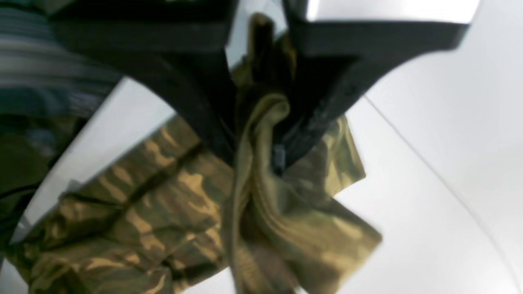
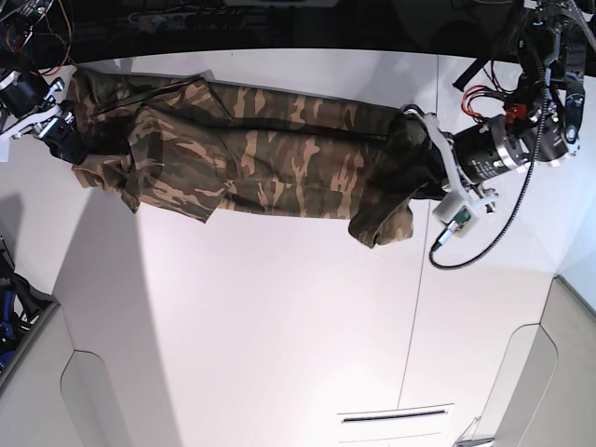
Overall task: Fold the T-shirt properly
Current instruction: 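Fold the strip end with the left gripper toward the right gripper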
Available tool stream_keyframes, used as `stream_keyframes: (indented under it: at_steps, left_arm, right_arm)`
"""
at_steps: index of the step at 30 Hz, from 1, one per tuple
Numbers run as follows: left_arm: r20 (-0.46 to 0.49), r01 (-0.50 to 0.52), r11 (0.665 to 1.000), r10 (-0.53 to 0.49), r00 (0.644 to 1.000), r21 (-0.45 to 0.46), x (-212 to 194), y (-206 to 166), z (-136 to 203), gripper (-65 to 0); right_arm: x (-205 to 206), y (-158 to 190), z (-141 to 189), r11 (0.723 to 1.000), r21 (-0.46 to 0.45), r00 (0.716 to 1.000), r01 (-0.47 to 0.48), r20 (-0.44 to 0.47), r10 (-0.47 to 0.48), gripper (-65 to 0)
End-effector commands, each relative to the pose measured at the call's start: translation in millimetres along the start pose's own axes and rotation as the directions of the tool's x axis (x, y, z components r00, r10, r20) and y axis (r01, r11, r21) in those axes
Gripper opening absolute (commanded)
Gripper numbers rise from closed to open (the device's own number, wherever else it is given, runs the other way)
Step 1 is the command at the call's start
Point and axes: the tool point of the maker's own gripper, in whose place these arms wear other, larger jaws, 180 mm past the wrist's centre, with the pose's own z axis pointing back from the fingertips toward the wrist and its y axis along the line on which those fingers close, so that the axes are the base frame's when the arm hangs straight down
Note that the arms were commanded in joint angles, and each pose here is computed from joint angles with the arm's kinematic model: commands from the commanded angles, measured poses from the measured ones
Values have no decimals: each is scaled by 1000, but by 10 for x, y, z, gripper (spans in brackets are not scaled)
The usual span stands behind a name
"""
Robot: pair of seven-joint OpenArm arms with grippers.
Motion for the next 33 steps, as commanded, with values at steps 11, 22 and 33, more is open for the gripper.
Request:
stream_keyframes:
  at_steps: [11,22,33]
  left_arm:
    - [74,-18,975,35,997,-221,102,-870,-461,-250]
    - [44,-53,965,67,997,-256,22,-1011,-570,-250]
    - [-15,-32,972,29,999,-231,-99,-972,-582,-250]
  right_arm:
    - [213,-382,291,983,-162,996,-83,10,85,-300]
    - [-119,-362,3,995,-92,995,-45,-94,36,-300]
    - [-735,-82,-418,999,31,964,-12,-265,20,-301]
